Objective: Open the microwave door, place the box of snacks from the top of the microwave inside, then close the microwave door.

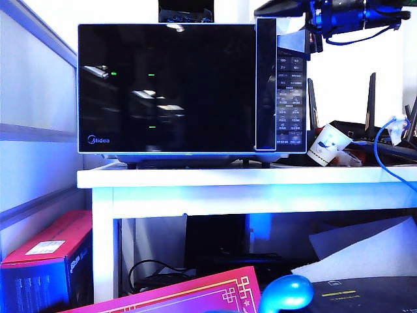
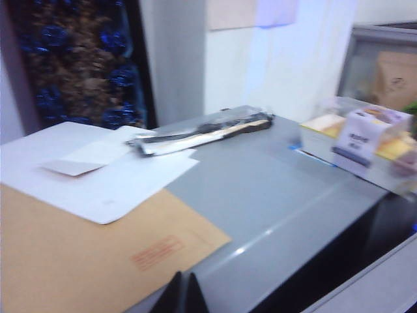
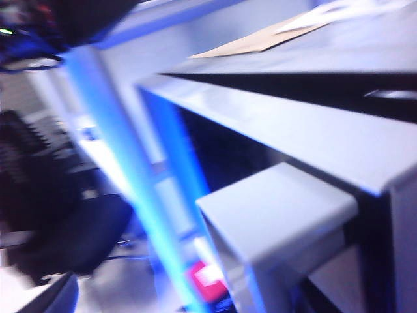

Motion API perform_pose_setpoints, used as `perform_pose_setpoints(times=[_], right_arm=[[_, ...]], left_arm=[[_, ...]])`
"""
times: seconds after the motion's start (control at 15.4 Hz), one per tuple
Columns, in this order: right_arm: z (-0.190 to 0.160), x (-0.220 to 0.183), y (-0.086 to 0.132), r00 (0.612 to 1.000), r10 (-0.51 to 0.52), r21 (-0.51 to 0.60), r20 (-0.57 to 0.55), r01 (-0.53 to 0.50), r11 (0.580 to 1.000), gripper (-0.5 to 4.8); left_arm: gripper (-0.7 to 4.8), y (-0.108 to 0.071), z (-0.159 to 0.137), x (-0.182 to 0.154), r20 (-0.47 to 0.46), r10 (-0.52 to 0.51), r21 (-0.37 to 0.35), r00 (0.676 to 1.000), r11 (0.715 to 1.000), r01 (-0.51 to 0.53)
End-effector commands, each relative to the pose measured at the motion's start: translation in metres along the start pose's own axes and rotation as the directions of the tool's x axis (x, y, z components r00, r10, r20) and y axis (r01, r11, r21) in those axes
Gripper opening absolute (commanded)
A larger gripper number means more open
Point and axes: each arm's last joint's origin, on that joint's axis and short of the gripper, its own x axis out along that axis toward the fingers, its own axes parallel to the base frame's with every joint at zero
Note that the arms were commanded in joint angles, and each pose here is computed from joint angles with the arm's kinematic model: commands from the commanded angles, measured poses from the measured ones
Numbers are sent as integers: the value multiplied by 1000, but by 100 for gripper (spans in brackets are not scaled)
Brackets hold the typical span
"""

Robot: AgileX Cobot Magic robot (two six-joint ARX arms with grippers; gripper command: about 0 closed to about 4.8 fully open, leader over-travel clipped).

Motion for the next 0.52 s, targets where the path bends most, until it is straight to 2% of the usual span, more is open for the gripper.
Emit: perform_pose_setpoints(times=[0.06,0.26,0.39,0.45,0.52], right_arm=[[9,0,9,992,125,1,-3,-125,992,385],[13,-1,12,988,157,3,-6,-157,988,386],[15,-2,15,986,167,5,-7,-167,986,386],[16,-2,17,983,183,8,-13,-183,983,386],[17,-3,18,981,195,3,-18,-195,981,386]], left_arm=[[-6,-2,4,-2,14,-42,4,999,999,42],[-6,-11,2,3,3,-82,-1,997,997,82],[-6,-18,-5,13,-8,-107,-5,994,994,107],[-6,-28,-10,22,-21,-130,10,991,991,130],[-6,-29,-13,26,-26,-128,11,991,992,129]])
